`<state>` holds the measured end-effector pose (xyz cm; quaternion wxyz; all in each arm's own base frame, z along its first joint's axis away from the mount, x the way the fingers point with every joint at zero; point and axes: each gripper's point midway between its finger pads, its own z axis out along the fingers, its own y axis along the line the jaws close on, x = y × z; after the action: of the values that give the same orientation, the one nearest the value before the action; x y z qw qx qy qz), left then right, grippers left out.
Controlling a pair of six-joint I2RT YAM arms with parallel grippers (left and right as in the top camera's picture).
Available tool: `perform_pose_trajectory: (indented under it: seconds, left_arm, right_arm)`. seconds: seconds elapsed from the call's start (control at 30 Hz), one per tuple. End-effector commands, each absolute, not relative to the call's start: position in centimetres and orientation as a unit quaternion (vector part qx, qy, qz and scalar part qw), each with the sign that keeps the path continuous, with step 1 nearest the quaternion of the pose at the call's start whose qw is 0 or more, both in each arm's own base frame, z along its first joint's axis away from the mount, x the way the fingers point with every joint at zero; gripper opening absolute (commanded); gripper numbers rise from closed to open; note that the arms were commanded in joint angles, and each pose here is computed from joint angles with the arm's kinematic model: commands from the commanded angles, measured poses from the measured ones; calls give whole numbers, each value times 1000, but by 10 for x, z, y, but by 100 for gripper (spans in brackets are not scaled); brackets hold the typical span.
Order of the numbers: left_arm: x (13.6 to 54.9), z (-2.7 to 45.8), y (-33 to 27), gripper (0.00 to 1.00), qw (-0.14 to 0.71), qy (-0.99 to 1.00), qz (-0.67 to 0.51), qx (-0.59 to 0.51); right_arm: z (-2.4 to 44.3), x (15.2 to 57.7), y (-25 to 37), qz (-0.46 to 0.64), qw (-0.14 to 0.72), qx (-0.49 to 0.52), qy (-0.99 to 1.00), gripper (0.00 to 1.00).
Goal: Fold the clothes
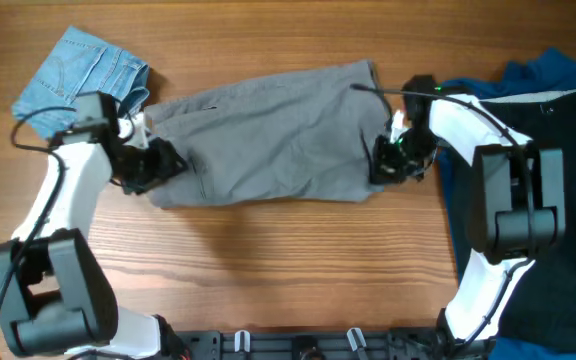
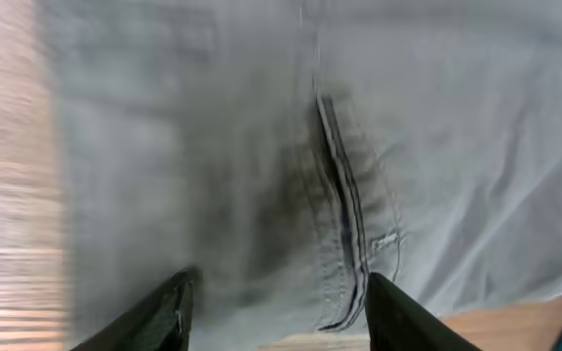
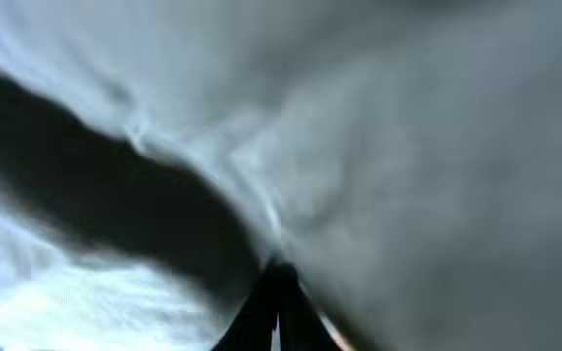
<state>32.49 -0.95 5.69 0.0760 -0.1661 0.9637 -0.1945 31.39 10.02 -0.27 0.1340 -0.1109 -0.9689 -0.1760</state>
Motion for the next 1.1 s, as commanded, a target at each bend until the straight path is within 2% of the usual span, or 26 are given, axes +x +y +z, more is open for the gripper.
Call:
perform_pose_trajectory:
  seconds: [0.0, 0.07, 0.17, 0.23, 0.37, 0.4, 0.5, 0.57, 0.67, 0.7, 0.73, 0.77, 0.8, 0.83, 0.87, 0.9, 0.93, 0.97, 1.07]
  left_arm:
    - [294, 10, -2, 52, 28, 975, -136, -175]
    - [286, -8, 19, 52, 26, 970, -80, -227]
    - [279, -30, 54, 44, 28, 954, -10, -297]
    - [279, -30, 69, 45, 33, 950, 2, -310]
    - [304, -3, 89, 48, 64, 948, -26, -311]
    - [315, 10, 86, 54, 74, 951, -52, -296]
    - [338, 42, 80, 72, 96, 956, -87, -263]
    - [344, 55, 82, 76, 107, 955, -88, -262]
    - [347, 72, 80, 80, 121, 954, -93, -259]
    - [346, 75, 80, 81, 123, 954, -93, -259]
    - [345, 76, 80, 82, 124, 954, -93, -259]
    - [345, 76, 79, 82, 123, 954, -95, -258]
    - [345, 76, 79, 82, 122, 954, -95, -259]
    - [344, 76, 79, 82, 121, 954, -95, -259]
    - [344, 76, 79, 82, 122, 954, -95, -259]
    - [345, 76, 79, 82, 122, 954, -95, -258]
    - [345, 76, 79, 82, 123, 954, -95, -258]
    - [345, 77, 77, 83, 123, 953, -100, -257]
    - [345, 79, 74, 85, 124, 956, -106, -243]
  right_arm:
    - [-10, 275, 104, -108, 197, -77, -971, 4]
    - [-2, 268, 107, -86, 196, -58, -975, 5]
    - [23, 282, 97, -58, 134, -56, -988, 5]
    - [41, 301, 79, -40, 72, -62, -995, 14]
    - [64, 346, 54, -56, -39, -71, -995, 79]
    - [62, 355, 46, -58, -53, -80, -994, 85]
    - [47, 366, 72, -160, -46, -21, -986, 86]
    - [28, 355, 79, -171, -6, -15, -985, 83]
    - [12, 318, 93, -221, 76, 56, -971, 70]
    - [11, 311, 94, -224, 89, 51, -969, 62]
    - [11, 305, 93, -219, 106, 35, -969, 29]
    - [9, 287, 76, -163, 153, -20, -975, 16]
    - [8, 273, 57, -99, 185, -61, -976, 6]
    - [10, 258, 32, -16, 211, -93, -973, 5]
    - [11, 256, 19, 24, 213, -102, -971, 13]
    - [11, 258, 18, 27, 207, -102, -973, 28]
    - [8, 263, 17, 25, 196, -103, -975, 52]
    - [8, 270, 13, 31, 183, -106, -977, 67]
    - [27, 313, -5, 1, 116, -158, -981, 71]
